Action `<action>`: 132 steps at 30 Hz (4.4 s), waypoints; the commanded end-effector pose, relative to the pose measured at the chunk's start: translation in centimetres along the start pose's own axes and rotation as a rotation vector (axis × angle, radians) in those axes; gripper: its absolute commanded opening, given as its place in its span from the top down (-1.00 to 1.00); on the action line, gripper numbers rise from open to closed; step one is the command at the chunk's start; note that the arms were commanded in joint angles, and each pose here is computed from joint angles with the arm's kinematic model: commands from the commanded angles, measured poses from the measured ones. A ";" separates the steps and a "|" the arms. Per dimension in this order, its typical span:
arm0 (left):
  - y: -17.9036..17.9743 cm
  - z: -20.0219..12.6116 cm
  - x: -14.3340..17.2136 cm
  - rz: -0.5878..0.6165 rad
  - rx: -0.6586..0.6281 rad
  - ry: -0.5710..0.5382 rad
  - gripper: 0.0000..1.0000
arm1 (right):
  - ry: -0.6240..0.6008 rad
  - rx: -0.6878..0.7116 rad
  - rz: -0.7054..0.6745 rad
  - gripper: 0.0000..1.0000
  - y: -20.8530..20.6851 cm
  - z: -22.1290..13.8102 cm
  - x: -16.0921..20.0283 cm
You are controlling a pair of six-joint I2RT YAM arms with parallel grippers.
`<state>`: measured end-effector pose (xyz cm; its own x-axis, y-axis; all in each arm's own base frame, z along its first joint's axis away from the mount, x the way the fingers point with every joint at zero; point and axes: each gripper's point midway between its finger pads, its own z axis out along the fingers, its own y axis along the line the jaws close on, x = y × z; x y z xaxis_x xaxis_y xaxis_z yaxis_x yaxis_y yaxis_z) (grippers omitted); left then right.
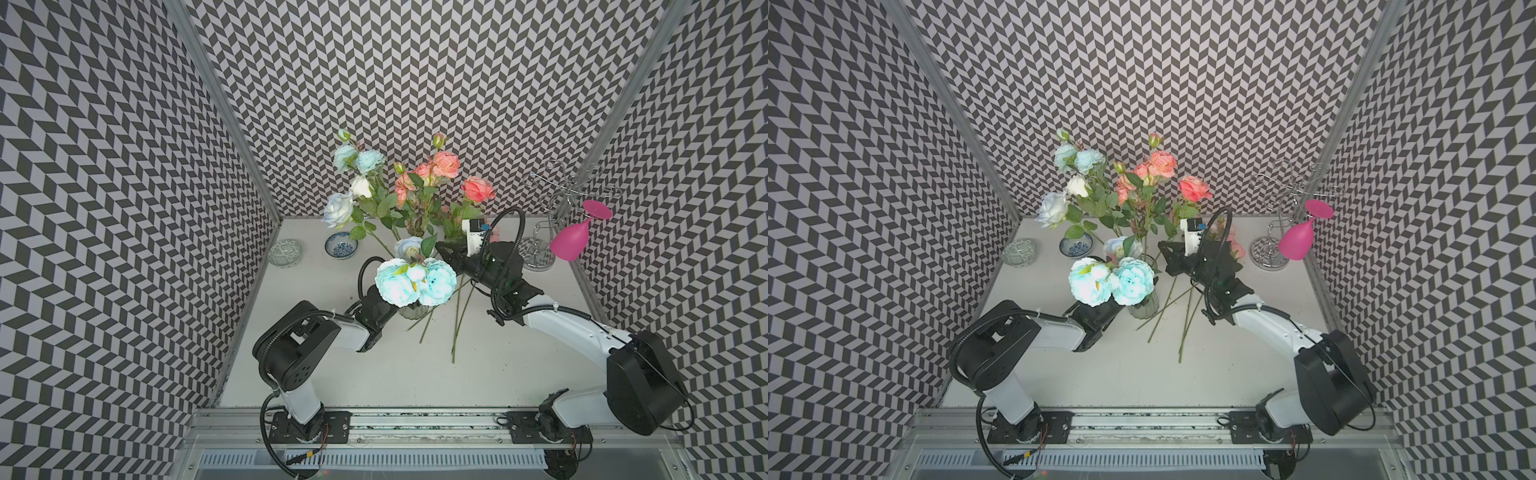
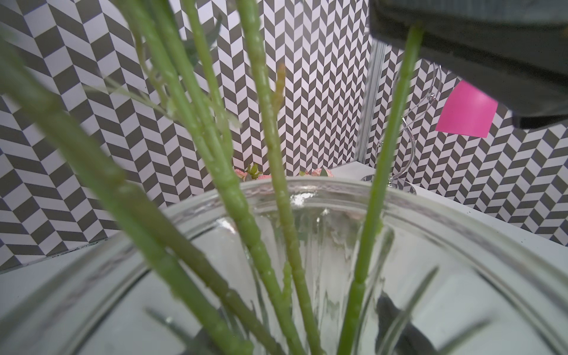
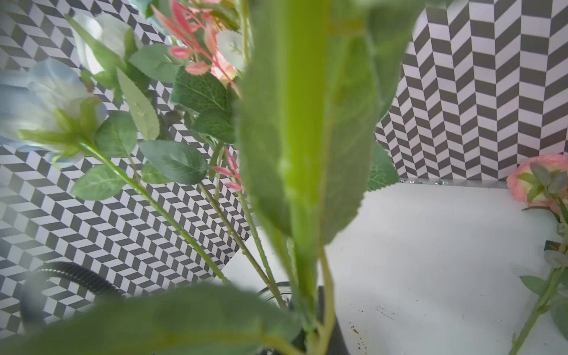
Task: Pick out pink flowers from the vase
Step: Pick up the flower from the vase, then place the flower at the center of the board, then pick up the flower from the vase.
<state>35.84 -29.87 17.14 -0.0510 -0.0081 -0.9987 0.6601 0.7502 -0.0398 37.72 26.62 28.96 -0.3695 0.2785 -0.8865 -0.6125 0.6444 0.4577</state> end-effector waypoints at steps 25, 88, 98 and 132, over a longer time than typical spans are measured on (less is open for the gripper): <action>-0.3 -0.6 5.5 -0.032 0.001 0.192 1.00 | -0.411 0.681 -0.261 1.00 -1.8 -17.5 -23.3; -1.8 -1.3 5.1 0.031 0.103 0.173 1.00 | -0.027 0.086 0.105 0.28 -5.2 -6.0 -2.1; -3.0 -3.0 5.2 0.051 0.240 0.156 1.00 | 0.050 -0.132 -0.032 0.29 1.9 -4.2 -0.2; -4.6 -3.6 6.0 0.048 0.359 0.170 1.00 | 0.036 -0.143 -0.121 0.92 4.6 -2.6 -0.1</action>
<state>31.03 -31.02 16.95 0.0296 0.0360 -0.9989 0.8638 0.5019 0.0437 33.69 28.41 28.15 -0.4085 0.1352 -0.9027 -0.7220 0.5572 0.4102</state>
